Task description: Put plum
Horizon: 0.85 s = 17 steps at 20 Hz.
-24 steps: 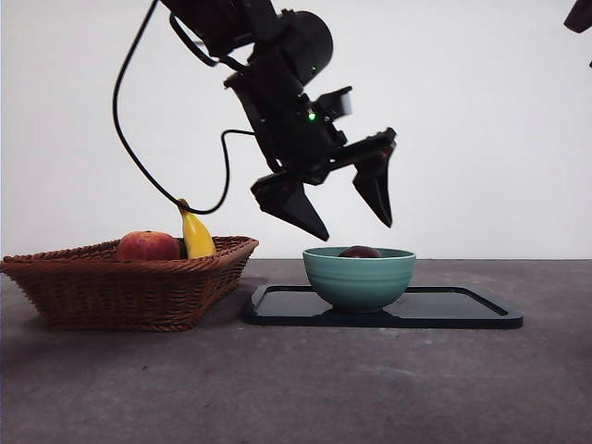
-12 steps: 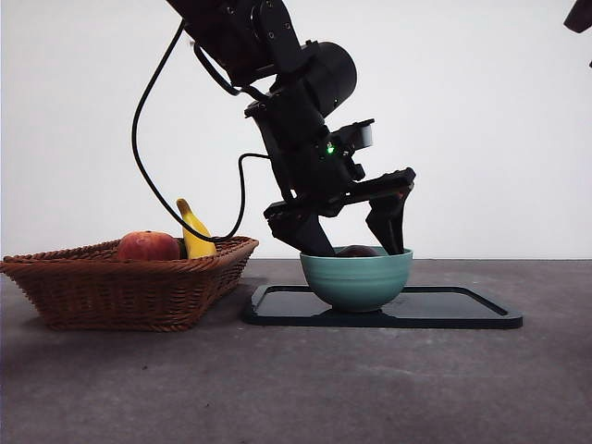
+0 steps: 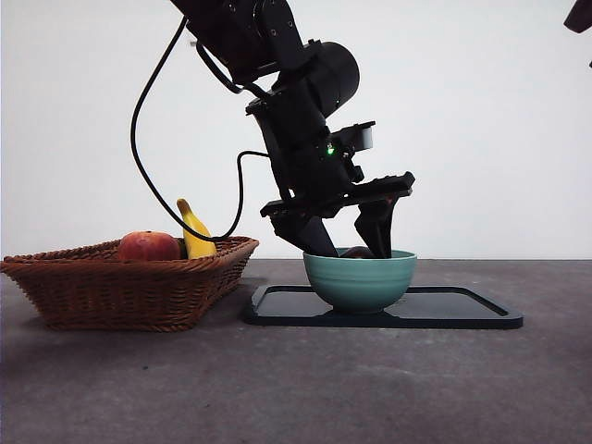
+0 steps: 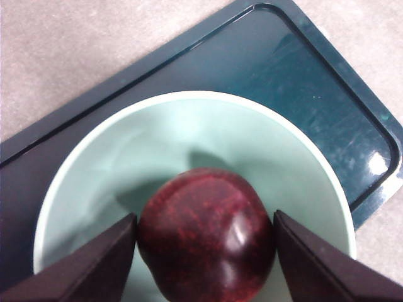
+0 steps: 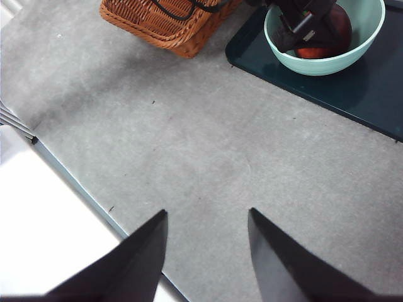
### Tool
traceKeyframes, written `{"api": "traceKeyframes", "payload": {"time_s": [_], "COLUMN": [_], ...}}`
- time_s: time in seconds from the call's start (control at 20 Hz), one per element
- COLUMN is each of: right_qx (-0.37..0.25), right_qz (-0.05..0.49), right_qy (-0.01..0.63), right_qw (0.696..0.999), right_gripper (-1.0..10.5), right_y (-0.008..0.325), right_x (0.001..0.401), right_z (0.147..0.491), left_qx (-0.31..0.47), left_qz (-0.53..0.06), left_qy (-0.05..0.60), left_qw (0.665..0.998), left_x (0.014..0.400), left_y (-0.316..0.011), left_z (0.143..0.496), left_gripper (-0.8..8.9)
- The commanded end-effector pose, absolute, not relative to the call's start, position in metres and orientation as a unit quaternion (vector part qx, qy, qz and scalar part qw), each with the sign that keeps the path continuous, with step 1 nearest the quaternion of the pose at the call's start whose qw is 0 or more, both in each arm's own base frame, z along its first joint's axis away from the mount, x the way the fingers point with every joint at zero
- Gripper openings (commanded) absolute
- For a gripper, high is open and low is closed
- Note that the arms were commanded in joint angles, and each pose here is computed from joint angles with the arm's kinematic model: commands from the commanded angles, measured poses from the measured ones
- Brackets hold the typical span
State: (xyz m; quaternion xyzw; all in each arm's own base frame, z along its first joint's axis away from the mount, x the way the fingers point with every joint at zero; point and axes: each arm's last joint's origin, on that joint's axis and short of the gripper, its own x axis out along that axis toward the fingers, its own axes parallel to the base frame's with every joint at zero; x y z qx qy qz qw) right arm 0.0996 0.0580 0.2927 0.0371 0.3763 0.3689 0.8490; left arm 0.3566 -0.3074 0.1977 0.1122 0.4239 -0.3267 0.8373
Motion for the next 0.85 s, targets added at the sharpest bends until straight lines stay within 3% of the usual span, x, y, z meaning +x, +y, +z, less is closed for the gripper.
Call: {"api": "traceKeyframes", "payload": {"time_s": [0.05,0.45,0.65,0.85], "right_qx": [0.039,0.039,0.039,0.037], "right_qz": [0.372,0.372,0.371,0.368], "right_qy": [0.374,0.374,0.374,0.371], "right_qw": [0.848,0.849,0.849,0.852], "right_gripper": [2.0,2.0,2.0,2.0], "right_y": [0.059,0.059,0.059,0.058], "right_x": [0.1,0.1,0.1,0.099], "right_z": [0.294,0.294,0.294,0.295], "left_qx": [0.124,0.119,0.122,0.098], "left_qz": [-0.331,-0.336,-0.341,-0.338], "left_qy": [0.421,0.399,0.376,0.322], "left_qw": [0.835,0.845,0.853,0.879], "left_x": [0.359,0.366,0.365,0.352], "left_y": [-0.315,-0.319,-0.313,-0.285], "left_z": [0.193,0.25,0.303,0.366], "left_gripper": [2.67,2.68,2.68,2.68]}}
